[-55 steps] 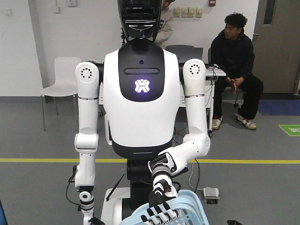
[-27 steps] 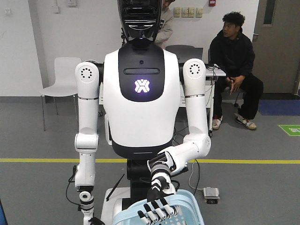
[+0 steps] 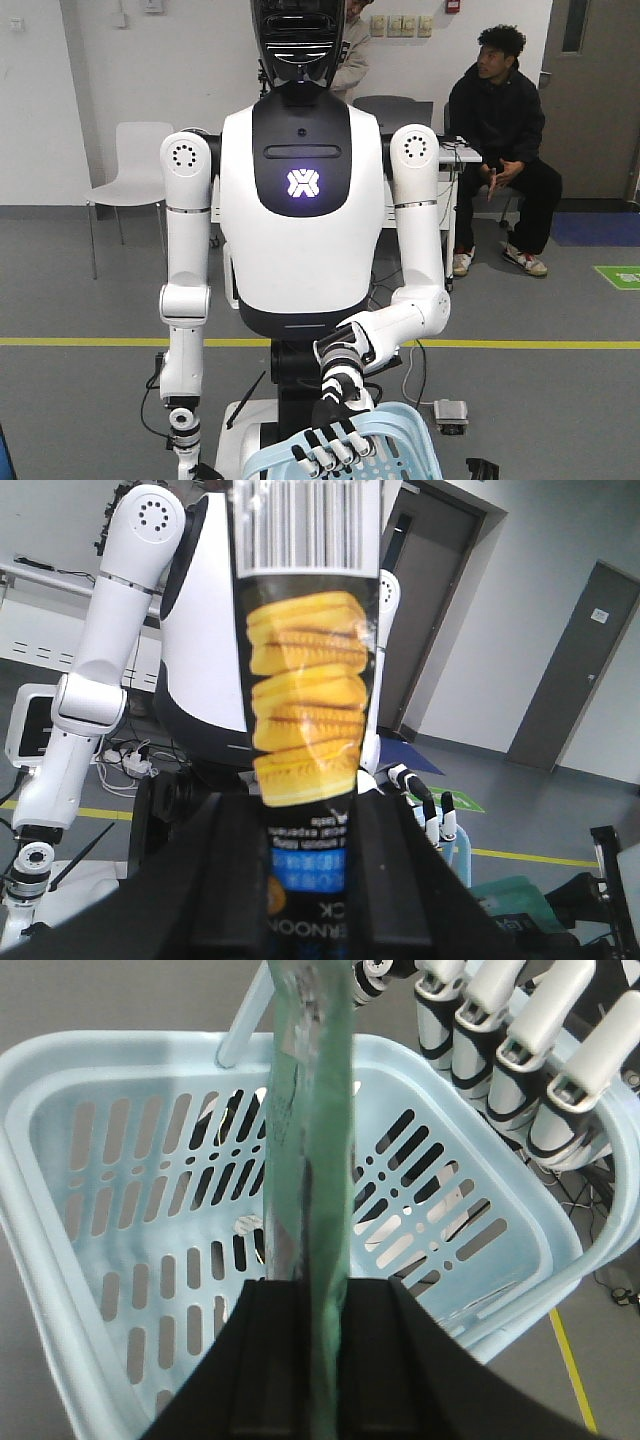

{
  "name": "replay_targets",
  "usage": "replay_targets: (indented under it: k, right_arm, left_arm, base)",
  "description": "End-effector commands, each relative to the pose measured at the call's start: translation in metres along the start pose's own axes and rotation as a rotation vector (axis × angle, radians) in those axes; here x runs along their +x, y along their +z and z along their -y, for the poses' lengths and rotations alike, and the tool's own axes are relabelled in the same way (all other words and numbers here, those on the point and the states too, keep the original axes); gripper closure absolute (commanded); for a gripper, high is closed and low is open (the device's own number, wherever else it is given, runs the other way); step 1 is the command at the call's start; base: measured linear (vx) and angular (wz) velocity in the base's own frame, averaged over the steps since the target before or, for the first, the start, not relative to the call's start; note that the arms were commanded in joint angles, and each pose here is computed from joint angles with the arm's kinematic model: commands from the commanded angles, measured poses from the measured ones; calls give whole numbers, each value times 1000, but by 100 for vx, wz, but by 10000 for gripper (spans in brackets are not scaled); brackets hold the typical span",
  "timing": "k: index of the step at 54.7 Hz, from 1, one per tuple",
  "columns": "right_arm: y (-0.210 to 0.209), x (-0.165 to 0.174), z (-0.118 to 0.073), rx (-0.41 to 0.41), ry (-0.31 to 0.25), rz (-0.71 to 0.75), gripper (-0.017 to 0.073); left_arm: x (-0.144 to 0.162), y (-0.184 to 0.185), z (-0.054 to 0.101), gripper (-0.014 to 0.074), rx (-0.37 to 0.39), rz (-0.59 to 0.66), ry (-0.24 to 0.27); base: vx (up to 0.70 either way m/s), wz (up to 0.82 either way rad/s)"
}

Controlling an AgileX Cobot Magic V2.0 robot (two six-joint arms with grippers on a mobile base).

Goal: Pick snacks and fruit into basket
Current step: 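Open the right gripper to drop the teal bag into the basket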

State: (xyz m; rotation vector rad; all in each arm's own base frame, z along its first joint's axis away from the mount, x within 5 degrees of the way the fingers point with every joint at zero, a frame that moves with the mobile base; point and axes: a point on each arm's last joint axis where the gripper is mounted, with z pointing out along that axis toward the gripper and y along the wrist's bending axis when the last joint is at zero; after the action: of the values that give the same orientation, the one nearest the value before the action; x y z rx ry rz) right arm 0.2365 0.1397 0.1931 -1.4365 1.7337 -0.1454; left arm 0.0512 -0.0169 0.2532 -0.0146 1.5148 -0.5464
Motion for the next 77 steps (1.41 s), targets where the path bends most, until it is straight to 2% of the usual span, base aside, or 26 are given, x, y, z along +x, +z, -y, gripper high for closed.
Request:
replay_targets:
  k: [1, 25, 39, 50, 62, 69, 77]
  right_arm:
    - [-8, -16, 16, 95, -9, 110, 564]
    - [-9, -20, 19, 126, -10, 157, 554]
    - [-7, -22, 20, 143, -12, 190, 511]
    - [9, -16, 13, 105, -9, 161, 392]
    - [14, -17, 13, 120, 9, 189, 189]
    - [12, -20, 18, 169, 76, 229, 84]
    - [11, -20, 23, 213, 169, 243, 45]
  left_arm:
    - [-17, -1, 8, 591, 56, 100, -3]
    - [-17, -1, 8, 591, 56, 100, -3]
    - [-17, -1, 8, 591, 56, 100, -3]
    - [-17, -1, 8, 591, 56, 100, -3]
    - [-17, -1, 8, 591, 56, 100, -3]
    - [-17, -1, 8, 591, 56, 100, -3]
    - [-17, -1, 8, 591, 56, 100, -3]
  base:
    - [0, 0]
    - [0, 0]
    - [0, 0]
    - [0, 0]
    - [0, 0]
    - [0, 0]
    - [0, 0]
